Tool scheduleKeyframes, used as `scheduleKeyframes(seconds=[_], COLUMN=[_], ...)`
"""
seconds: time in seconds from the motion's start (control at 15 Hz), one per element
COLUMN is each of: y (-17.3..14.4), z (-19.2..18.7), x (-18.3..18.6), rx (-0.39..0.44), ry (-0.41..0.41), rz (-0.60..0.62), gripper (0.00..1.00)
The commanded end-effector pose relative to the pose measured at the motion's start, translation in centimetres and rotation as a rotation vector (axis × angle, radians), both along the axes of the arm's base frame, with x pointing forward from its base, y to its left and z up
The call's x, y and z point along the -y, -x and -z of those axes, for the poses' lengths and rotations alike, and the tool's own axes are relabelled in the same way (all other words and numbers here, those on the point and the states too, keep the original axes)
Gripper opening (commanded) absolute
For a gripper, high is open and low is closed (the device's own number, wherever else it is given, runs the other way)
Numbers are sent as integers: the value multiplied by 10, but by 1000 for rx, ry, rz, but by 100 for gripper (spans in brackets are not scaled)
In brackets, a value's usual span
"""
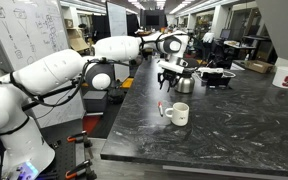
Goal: Pick the marker from the cup and put it on the counter
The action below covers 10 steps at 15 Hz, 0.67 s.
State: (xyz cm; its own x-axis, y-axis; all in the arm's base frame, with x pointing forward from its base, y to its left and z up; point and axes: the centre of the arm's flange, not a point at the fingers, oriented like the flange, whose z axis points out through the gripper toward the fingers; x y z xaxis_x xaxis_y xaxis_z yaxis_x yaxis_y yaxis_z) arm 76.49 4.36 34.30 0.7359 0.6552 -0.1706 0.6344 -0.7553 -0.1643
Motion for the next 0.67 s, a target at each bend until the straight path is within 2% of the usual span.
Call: scheduleKeyframes(seconds=[0.0,0.13,0.27,0.6], y=[50,50,51,58], z=[-1,-8,-20,-53], x=[7,9,10,12], rx=[-4,-4,5,10], ry=[-26,-10,16,15], rz=[-17,-11,-11,-19], gripper=[84,98,100,100])
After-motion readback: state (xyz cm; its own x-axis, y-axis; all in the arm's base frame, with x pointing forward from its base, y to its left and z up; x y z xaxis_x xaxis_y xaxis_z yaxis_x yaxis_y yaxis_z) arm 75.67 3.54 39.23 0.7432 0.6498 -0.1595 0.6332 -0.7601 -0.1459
